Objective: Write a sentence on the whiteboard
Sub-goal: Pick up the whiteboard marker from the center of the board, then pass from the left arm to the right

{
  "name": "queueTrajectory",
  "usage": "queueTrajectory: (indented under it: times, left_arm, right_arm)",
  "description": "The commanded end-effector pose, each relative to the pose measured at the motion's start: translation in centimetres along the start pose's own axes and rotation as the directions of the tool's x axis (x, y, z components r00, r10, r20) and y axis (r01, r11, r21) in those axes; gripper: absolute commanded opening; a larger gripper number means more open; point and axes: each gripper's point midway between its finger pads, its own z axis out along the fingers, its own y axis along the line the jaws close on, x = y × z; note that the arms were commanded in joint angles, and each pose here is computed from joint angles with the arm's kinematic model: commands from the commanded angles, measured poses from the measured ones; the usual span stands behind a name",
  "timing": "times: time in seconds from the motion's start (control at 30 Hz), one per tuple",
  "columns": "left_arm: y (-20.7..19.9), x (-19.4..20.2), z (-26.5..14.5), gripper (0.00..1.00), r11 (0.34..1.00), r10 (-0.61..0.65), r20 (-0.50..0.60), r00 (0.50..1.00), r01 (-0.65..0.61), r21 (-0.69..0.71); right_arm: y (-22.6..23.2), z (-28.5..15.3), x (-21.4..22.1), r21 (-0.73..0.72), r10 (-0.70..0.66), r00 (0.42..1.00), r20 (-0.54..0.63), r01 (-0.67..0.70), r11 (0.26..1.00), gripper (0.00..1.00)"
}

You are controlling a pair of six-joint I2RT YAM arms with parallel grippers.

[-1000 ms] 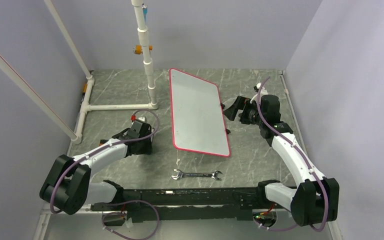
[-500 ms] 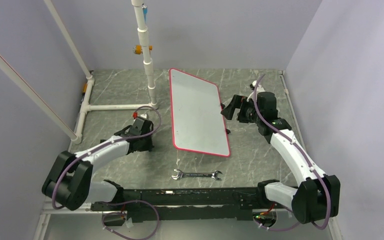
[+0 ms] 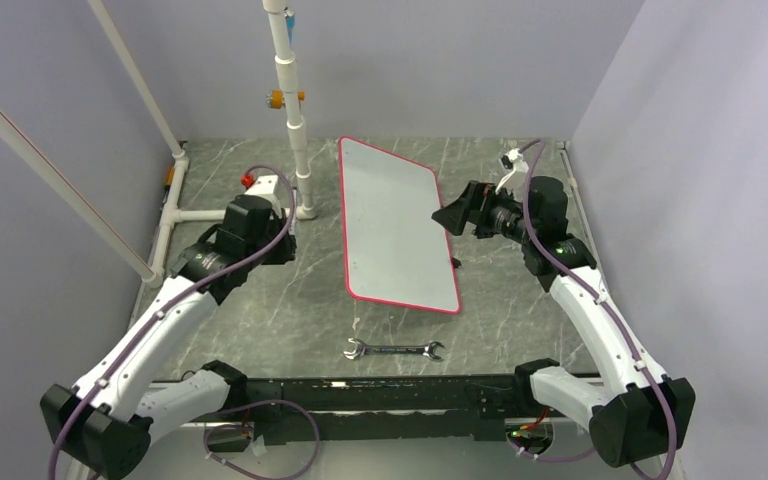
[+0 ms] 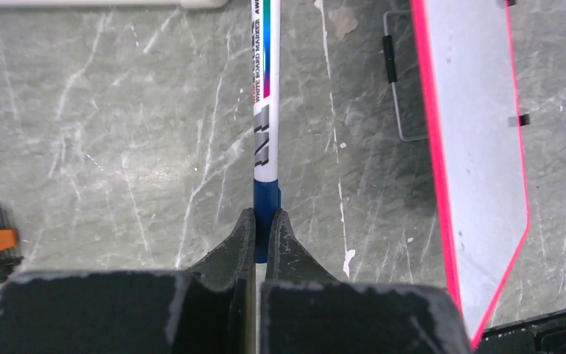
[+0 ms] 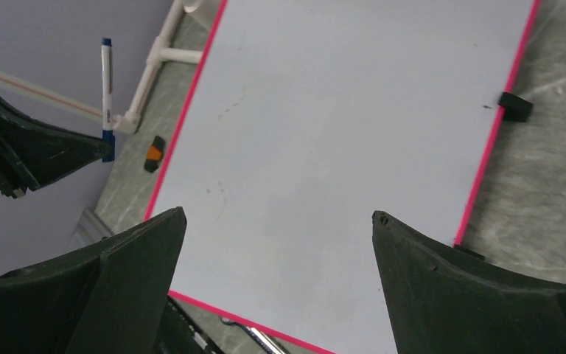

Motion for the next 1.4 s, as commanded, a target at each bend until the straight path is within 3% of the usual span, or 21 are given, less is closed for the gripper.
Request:
queueTrajectory:
  times: [0.0,0.17,0.3,0.5,0.73,0.9,1.1,1.37]
  left_arm:
    - [0.0,-0.8,-3.3,0.00,0.994,0.108,0.000,0.994,-0.108,0.027]
    - [-1.0,-1.7,-5.5,0.00,0.975,0.192,0.033,0.981,-0.194,0.107]
    - [-2.3,-2.9,-6.8,0.00,0.938,0.275,0.125,0.953,-0.295,0.184]
    - [-5.1,-4.1,-8.2,0.00,0.808,0.435,0.256,0.863,-0.500,0.313]
    - [-7.1,-3.2,-7.0,0.00,0.683,0.557,0.223,0.800,-0.594,0.425]
    - [-9.6,-2.7,-6.9,0.00,0.579,0.593,0.289,0.752,-0.647,0.495]
    - [-12.4,-1.4,-6.9,0.00,0.415,0.659,0.391,0.643,-0.744,0.523]
    - [-12.8,0.3,-5.9,0.00,0.343,0.718,0.384,0.580,-0.775,0.530]
  right_arm:
    - [4.3,-0.7,-2.0,-0.170,-0.026,1.000,0.012,0.028,0.985,1.00]
    - [6.8,-1.1,-2.3,-0.243,-0.048,0.999,0.016,0.050,0.969,1.00]
    - [9.3,-1.0,-1.7,-0.334,-0.089,0.996,-0.012,0.080,0.939,1.00]
    - [12.3,-0.4,0.1,-0.453,-0.132,0.984,-0.117,0.066,0.889,1.00]
    - [14.9,-0.8,0.2,-0.527,-0.150,0.983,-0.108,0.071,0.847,1.00]
    - [16.3,-0.7,0.8,-0.578,-0.165,0.974,-0.155,0.046,0.815,0.99]
    - [16.9,0.2,1.8,-0.605,-0.166,0.962,-0.215,0.003,0.796,0.96]
    - [17.4,1.0,4.1,-0.619,-0.205,0.934,-0.294,-0.023,0.785,0.91]
